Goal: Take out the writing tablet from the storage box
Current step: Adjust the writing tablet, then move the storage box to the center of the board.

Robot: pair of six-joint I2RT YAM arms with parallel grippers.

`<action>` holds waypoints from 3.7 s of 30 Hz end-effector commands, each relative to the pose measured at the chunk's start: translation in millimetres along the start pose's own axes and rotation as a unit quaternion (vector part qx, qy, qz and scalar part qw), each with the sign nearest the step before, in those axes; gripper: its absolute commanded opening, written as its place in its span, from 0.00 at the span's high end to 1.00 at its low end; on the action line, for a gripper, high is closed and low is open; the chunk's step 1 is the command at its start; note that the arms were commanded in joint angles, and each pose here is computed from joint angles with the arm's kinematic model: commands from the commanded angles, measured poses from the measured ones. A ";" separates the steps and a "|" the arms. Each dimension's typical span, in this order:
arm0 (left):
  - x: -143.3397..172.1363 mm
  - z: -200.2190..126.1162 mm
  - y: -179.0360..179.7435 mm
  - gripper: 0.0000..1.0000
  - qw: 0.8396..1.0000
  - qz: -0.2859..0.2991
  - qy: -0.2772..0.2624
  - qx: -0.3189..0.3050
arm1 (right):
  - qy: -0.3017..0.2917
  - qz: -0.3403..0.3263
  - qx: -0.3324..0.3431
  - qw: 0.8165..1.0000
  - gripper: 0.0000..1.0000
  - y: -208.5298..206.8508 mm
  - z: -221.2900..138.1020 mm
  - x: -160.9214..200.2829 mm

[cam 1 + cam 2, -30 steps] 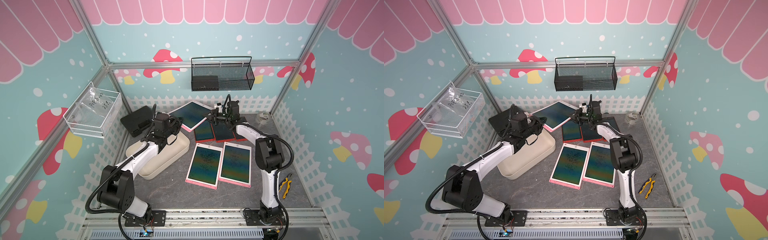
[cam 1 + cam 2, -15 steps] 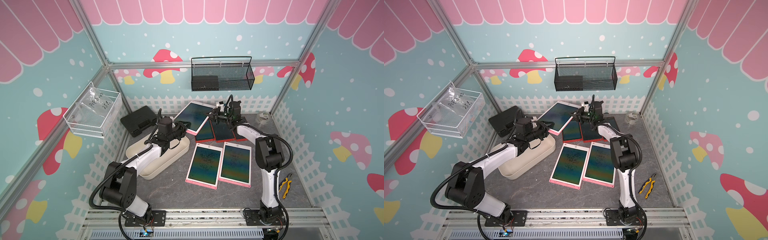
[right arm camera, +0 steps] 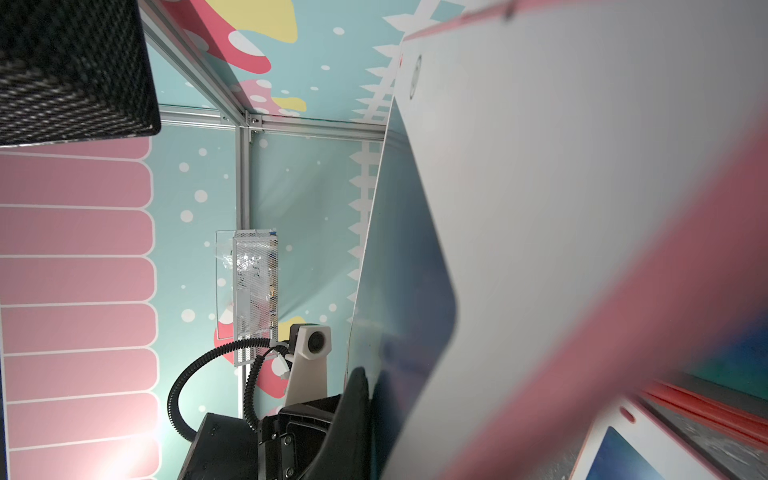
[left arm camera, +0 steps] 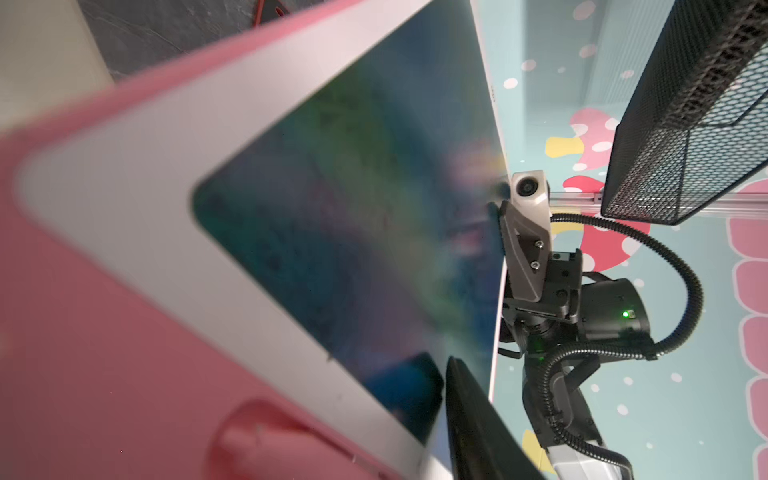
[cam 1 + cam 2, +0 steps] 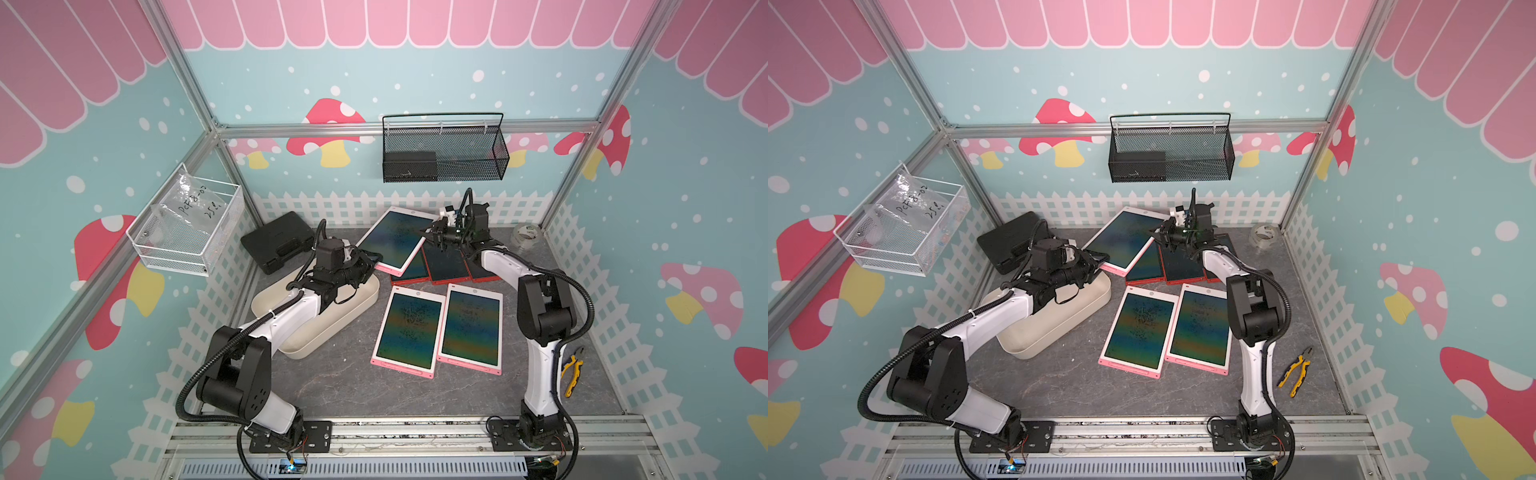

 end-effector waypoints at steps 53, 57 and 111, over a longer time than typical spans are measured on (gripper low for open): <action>24.4 79.6 58.4 0.75 0.954 0.161 0.224 -0.117 | -0.094 -0.075 0.068 0.990 1.00 5.6 -132.7 -15.8; 20.1 96.0 75.5 0.78 0.949 0.156 0.228 -0.151 | -0.087 -0.080 0.065 0.991 1.00 7.4 -133.2 -15.5; -106.8 -48.3 138.2 0.75 0.964 0.088 0.055 -0.246 | 0.122 -0.018 0.137 0.983 1.00 -49.4 83.6 152.9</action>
Point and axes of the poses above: each gripper's point midway between its finger pads, its own z axis out along the fingers, its own y axis along the line the jaws close on, x = y × z, the point moved 9 cm from there along -z, back along the fingers, and after that the axes turned 7 degrees about z, right-handed, at the moved point
